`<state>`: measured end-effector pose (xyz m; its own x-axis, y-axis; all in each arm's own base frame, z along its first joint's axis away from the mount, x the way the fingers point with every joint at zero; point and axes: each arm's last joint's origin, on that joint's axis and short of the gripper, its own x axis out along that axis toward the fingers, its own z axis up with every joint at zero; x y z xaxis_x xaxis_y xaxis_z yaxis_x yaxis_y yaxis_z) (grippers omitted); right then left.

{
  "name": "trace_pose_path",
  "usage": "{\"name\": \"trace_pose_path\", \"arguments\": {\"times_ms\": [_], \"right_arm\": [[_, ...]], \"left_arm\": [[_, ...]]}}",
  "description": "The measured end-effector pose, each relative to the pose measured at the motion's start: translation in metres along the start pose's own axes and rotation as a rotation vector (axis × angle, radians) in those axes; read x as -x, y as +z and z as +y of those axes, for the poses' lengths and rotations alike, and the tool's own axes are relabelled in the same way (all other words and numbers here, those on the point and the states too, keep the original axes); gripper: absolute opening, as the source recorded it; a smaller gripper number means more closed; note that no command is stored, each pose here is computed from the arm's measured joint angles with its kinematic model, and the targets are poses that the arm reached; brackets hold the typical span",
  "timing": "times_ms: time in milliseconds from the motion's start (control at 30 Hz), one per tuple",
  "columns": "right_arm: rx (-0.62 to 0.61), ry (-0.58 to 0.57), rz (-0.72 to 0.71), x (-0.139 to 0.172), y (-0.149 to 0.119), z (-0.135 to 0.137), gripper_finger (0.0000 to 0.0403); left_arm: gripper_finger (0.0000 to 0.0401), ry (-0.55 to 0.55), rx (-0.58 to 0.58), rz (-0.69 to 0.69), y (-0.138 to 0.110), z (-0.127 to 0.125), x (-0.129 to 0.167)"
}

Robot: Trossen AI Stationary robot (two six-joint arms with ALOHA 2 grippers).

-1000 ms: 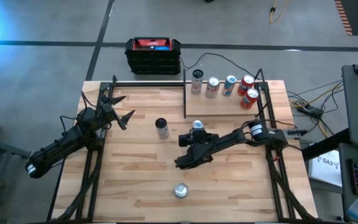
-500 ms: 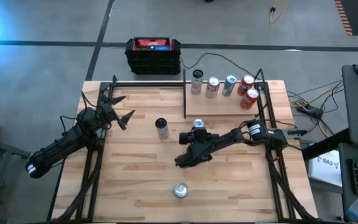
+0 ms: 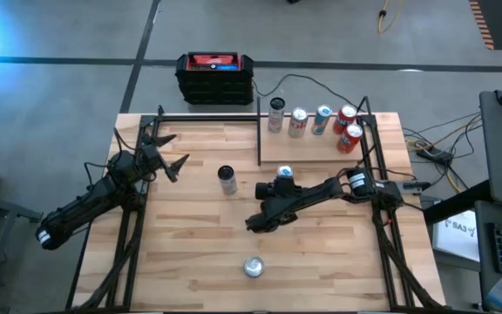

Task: Place canned beverage on shelf
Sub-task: Put the blue soda can on the shelf aligned with the other blue soda can

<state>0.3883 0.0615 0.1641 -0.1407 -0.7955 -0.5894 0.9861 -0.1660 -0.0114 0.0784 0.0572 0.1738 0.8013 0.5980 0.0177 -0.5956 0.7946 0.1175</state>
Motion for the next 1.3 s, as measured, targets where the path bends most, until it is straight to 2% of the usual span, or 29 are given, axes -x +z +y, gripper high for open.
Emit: {"name": "trace_pose_path", "arguments": {"times_ms": [267, 600, 1033, 1300], "right_arm": [[-0.013, 0.008, 0.003, 0.006, 0.009, -0.001, 0.0206], [-0.077, -0.019, 0.023, -0.001, 0.045, -0.01, 0.0206], [-0.128, -0.097, -0.019, -0.027, 0.082, -0.059, 0.0206], [-0.086, -0.114, -0.138, -0.051, 0.091, -0.09, 0.0206]], "left_arm": [[0.0398, 0.0, 0.0, 0.0, 0.0, 0.0, 0.0], [0.0398, 0.0, 0.0, 0.0, 0.0, 0.0, 0.0], [0.0398, 0.0, 0.0, 0.0, 0.0, 0.0, 0.0], [0.0398, 0.0, 0.0, 0.0, 0.0, 0.0, 0.0]]}}
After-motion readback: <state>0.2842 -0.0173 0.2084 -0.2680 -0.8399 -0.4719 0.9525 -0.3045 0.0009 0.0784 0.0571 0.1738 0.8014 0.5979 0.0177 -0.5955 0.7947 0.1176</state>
